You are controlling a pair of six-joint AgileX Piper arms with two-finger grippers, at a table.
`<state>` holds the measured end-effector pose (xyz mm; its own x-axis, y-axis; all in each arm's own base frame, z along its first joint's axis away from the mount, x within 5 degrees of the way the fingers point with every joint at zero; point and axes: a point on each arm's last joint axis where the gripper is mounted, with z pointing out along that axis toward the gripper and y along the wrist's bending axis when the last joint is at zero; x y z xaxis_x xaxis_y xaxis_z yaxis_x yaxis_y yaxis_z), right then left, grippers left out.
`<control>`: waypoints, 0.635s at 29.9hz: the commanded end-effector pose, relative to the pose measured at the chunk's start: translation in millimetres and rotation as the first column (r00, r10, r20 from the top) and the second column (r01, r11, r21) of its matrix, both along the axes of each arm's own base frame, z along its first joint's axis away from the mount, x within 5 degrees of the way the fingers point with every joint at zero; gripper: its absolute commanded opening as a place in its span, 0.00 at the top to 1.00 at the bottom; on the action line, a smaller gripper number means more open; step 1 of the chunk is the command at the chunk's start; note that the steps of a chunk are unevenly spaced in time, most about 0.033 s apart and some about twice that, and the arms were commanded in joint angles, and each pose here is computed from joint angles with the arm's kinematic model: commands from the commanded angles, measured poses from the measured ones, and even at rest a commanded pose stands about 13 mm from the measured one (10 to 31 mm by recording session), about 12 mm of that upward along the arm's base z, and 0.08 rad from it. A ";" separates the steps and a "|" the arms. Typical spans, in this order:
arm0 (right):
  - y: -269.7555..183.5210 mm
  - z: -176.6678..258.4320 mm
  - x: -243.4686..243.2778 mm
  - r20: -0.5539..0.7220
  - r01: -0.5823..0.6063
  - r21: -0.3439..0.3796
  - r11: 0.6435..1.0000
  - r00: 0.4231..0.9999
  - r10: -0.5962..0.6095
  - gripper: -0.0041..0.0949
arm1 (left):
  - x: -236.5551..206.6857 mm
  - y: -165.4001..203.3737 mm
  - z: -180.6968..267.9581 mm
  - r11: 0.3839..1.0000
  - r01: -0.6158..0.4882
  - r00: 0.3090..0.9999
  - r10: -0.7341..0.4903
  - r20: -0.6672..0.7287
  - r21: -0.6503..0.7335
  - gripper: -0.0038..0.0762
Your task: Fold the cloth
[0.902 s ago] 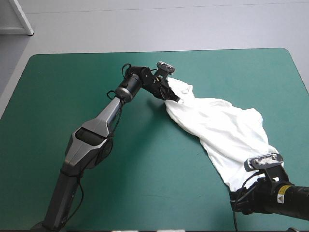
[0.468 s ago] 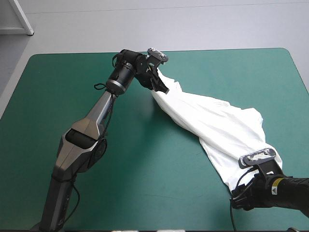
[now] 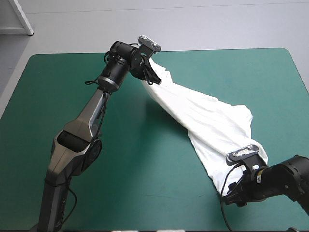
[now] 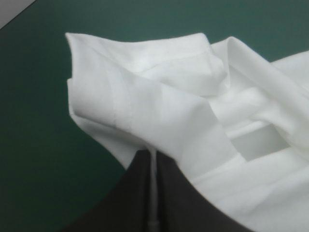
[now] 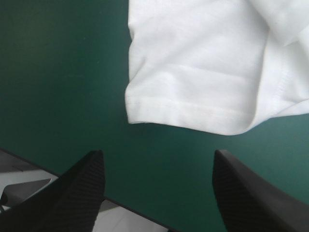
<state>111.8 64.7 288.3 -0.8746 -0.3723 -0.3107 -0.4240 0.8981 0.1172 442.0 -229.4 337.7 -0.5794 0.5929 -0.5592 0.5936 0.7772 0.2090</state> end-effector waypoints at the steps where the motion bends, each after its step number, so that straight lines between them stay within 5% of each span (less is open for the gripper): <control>1: 5.8 -8.5 5.4 -0.032 -0.020 0.020 1.000 0.999 0.021 0.35 | -21.5 8.2 45.1 0.999 -0.001 0.999 0.003 0.054 -0.048 0.93; 19: 15.1 -54.8 21.0 -0.027 -0.051 0.031 0.998 0.998 0.052 0.44 | -22.5 6.0 45.0 0.997 -0.006 0.999 0.009 0.038 -0.083 0.93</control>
